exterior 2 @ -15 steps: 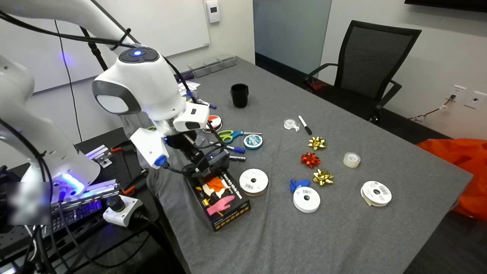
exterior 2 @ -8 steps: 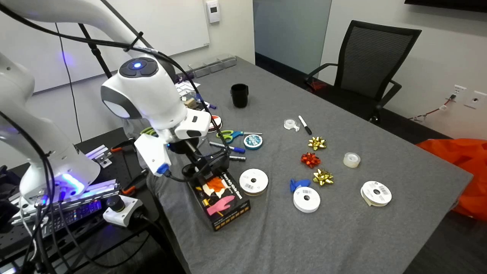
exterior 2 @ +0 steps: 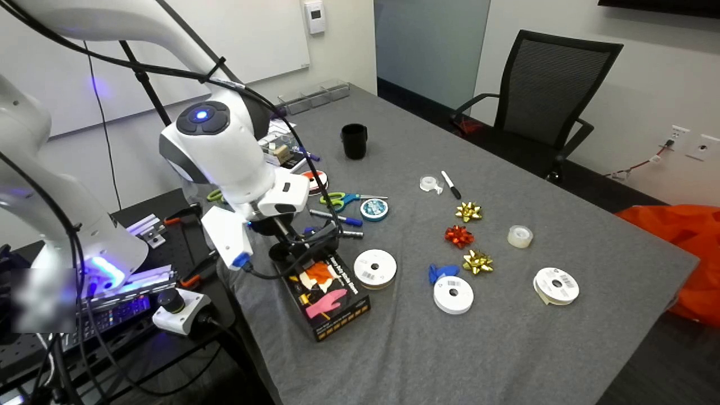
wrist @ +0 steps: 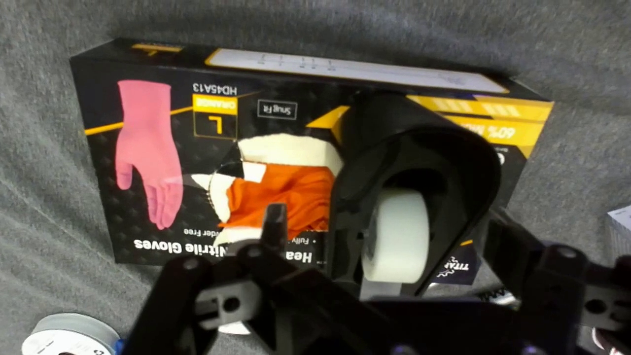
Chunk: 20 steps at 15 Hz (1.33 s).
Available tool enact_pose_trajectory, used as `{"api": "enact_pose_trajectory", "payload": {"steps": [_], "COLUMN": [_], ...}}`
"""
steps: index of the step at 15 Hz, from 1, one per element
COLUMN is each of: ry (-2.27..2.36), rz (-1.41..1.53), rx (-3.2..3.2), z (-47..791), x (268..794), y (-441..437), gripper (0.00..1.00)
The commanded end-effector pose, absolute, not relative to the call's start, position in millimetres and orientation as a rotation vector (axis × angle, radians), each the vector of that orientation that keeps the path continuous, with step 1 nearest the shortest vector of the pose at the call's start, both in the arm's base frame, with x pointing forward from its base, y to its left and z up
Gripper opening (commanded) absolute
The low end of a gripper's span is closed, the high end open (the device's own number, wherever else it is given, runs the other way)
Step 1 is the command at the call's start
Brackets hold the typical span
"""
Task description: Move the black object backwards
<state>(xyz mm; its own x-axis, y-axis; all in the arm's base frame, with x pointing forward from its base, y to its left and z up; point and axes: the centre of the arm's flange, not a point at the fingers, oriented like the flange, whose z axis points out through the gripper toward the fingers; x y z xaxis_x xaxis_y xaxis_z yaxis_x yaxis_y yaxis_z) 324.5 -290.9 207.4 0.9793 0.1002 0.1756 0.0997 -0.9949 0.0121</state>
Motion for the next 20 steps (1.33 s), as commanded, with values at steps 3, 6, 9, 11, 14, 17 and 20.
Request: {"api": "enact_pose_trajectory", "payload": {"steps": [3, 6, 9, 11, 14, 17, 20], "ry": [0.19, 0.182, 0.177, 0.144, 0.061, -0.055, -0.179], "rz": [0.266, 0.272, 0.293, 0.307, 0.341, 0.358, 0.396], "rx": [3.073, 3.063, 3.067, 3.08, 3.086, 3.086, 3.089], "z": [177.8, 176.8, 183.2, 201.5, 224.2, 239.2, 255.3], "x": [324.7, 326.3, 327.3, 330.9, 343.7, 365.6, 397.2], "y": [-291.9, -290.0, -289.7, -283.6, -272.8, -261.2, -252.0], "gripper": [0.51, 0.42, 0.42, 0.42, 0.42, 0.42, 0.42]}}
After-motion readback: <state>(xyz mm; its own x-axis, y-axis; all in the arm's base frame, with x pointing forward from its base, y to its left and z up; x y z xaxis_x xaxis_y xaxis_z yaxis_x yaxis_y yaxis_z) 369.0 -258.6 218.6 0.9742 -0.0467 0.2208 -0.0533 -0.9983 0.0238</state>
